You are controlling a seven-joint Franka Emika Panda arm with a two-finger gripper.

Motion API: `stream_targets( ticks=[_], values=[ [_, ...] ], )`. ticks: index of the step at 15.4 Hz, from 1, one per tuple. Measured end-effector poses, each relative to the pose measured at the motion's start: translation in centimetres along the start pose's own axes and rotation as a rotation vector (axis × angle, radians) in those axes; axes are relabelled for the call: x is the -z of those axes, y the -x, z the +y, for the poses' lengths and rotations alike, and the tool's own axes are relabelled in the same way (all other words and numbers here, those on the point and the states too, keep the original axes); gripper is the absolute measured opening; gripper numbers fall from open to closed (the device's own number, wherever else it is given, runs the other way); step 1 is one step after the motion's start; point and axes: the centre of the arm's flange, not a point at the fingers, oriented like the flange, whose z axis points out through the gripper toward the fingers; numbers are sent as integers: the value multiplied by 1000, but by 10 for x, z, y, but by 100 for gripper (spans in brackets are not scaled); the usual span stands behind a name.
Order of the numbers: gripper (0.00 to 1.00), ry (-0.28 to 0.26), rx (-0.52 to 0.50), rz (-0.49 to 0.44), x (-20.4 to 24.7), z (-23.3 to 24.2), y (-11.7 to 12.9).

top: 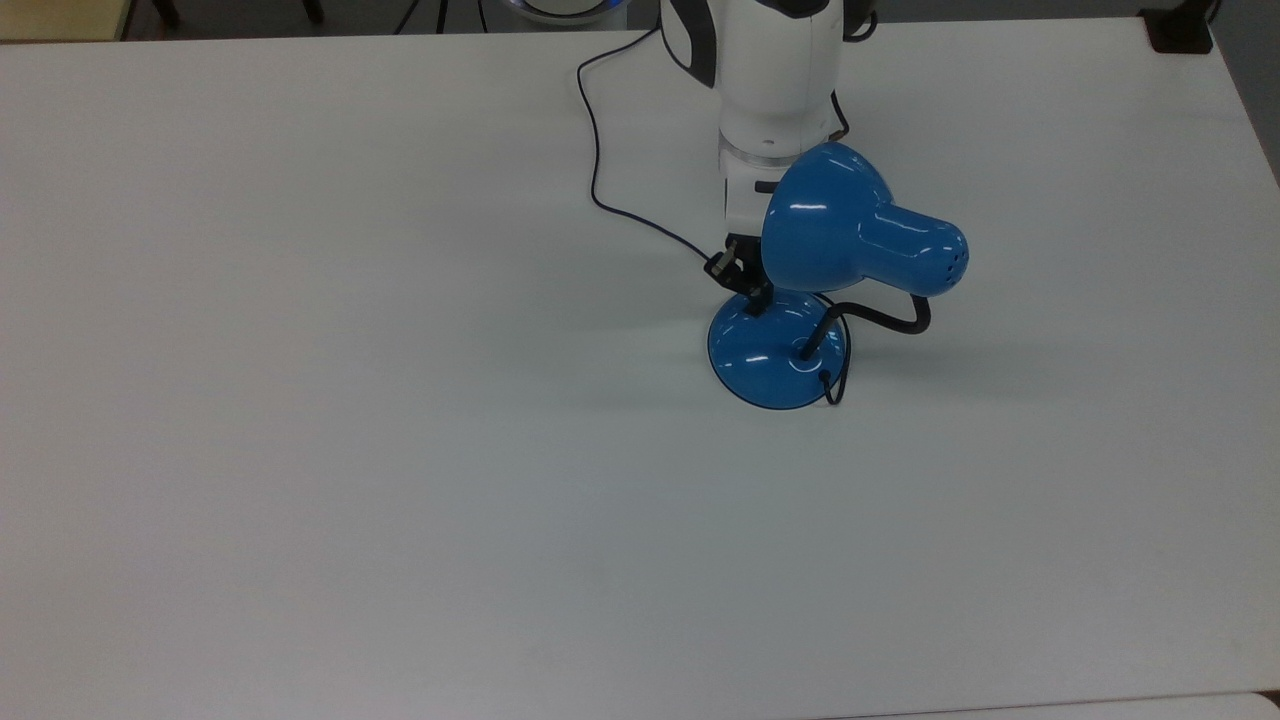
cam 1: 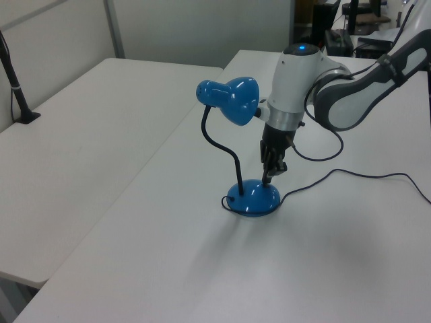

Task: Turn on the lamp
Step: 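Move the gripper down to the switch on the blue lamp base, then press down on the base switch with the gripper fingertips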

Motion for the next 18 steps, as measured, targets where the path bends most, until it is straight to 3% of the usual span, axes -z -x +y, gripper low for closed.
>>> stream_targets(
  ticks=[4, 18],
  values=[
    [1, -11, -5, 40, -5, -2, -5],
    [1, -16, -13, 37, -10, 1, -4]
  ],
)
